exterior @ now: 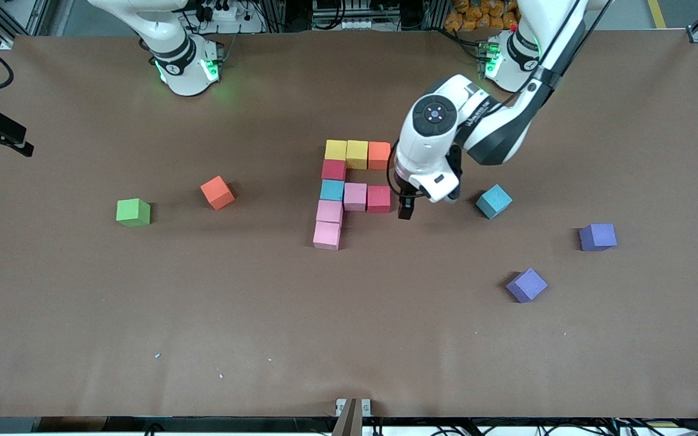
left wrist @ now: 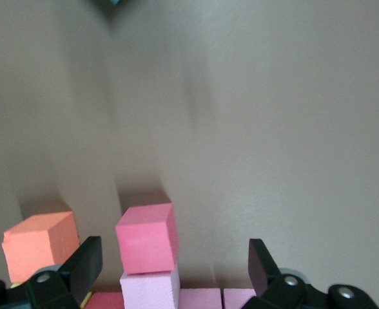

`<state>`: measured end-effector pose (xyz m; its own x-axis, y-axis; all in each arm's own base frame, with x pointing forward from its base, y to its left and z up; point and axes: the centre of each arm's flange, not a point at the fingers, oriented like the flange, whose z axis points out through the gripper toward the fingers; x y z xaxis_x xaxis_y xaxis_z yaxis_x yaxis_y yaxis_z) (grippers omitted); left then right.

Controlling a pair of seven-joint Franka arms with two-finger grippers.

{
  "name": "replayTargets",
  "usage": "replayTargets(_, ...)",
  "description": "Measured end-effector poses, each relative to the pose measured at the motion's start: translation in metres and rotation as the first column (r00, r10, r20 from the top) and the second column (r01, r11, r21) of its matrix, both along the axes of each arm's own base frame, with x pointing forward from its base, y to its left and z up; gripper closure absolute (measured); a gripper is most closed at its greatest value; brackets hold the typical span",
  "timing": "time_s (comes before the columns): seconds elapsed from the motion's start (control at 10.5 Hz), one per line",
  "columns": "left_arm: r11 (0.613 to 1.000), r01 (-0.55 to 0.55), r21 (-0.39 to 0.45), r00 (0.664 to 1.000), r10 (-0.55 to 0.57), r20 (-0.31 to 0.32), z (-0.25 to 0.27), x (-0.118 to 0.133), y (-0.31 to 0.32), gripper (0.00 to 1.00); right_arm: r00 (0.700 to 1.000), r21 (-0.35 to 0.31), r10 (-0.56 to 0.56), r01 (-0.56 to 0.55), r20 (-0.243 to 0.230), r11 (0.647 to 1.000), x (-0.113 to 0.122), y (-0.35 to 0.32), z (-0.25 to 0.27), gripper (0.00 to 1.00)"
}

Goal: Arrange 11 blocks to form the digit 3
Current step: 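Reach the left gripper to the purple cube and grasp it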

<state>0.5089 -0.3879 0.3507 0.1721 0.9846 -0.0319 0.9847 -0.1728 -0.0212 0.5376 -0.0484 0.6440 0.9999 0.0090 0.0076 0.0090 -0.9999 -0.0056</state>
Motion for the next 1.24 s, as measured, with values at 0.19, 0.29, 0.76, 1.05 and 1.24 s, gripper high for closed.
replayTargets(0.19,0.997,0.074,0.011,0.997,-0.073,-0.008,0.017,0.032,0.035,0.00,1.000,0.000,0.001,-0.001,0.001,1.000,0.000,0.000,0.000,0.00)
replayTargets(0.29,0.993,0.121,0.013,0.993,-0.121,-0.014,0.018,0.049,0.061,0.00,1.000,0.000,0.002,-0.002,0.001,1.000,0.000,0.001,0.000,0.00)
replayTargets(0.76,0.920,0.392,-0.003,0.920,-0.391,0.035,0.023,0.135,0.201,0.00,1.000,0.000,0.002,-0.002,0.000,1.000,0.000,0.001,-0.001,0.00)
replayTargets(1.05,0.837,0.544,0.058,0.838,-0.545,0.007,-0.010,0.164,0.224,0.00,1.000,0.000,0.002,-0.002,0.000,1.000,0.000,0.001,-0.001,0.00)
replayTargets(1.24,0.797,0.602,0.047,0.798,-0.602,-0.026,-0.044,0.180,0.251,0.00,1.000,0.000,0.002,-0.002,0.001,1.000,0.000,0.001,0.000,0.00)
